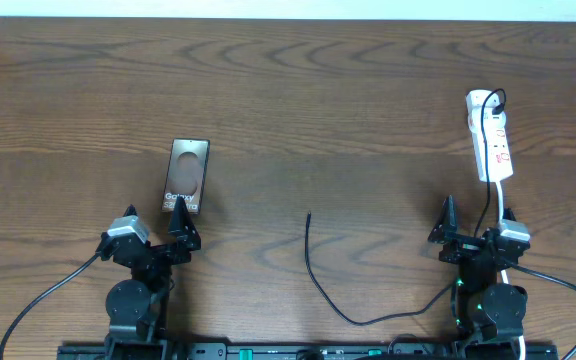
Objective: Plug charger to phone and switch on socket
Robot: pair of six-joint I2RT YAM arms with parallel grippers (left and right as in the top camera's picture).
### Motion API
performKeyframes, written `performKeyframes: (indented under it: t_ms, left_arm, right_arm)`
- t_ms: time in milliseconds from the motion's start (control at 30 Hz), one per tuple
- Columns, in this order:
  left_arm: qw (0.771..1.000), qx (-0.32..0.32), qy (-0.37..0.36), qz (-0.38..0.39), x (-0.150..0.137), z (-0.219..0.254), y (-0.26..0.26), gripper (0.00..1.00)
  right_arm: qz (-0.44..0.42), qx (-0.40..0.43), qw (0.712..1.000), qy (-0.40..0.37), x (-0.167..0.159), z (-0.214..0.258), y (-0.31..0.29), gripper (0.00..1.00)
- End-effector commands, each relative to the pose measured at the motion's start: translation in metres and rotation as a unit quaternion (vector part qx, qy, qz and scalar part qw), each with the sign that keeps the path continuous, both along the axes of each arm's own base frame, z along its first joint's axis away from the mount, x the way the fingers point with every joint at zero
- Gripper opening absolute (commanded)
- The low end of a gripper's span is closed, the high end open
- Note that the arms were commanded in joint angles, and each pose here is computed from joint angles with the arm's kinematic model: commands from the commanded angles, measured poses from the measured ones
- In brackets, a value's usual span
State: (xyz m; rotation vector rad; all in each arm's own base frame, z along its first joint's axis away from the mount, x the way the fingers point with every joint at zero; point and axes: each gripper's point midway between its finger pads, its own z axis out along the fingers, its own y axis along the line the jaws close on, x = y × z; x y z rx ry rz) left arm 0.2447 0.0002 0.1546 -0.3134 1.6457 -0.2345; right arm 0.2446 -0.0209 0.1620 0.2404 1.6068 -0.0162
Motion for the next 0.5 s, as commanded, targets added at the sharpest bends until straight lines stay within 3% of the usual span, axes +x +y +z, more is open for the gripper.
performKeyframes:
  t_ms: [0,467]
  left_arm:
    - [0.999,0.01,0.029,0.008,-0.0009,-0.0185,0.0028,0.91]
    - [0.999,0.01,0.029,0.008,-0.0009,-0.0184,0.0028,0.93]
  right_arm:
    - [0.001,-0.005,1.0,0.0,-0.0004,0.0001,0.0009,0.99]
    - [0.001,-0.005,1.0,0.0,-0.0004,0.0001,0.0009,0.99]
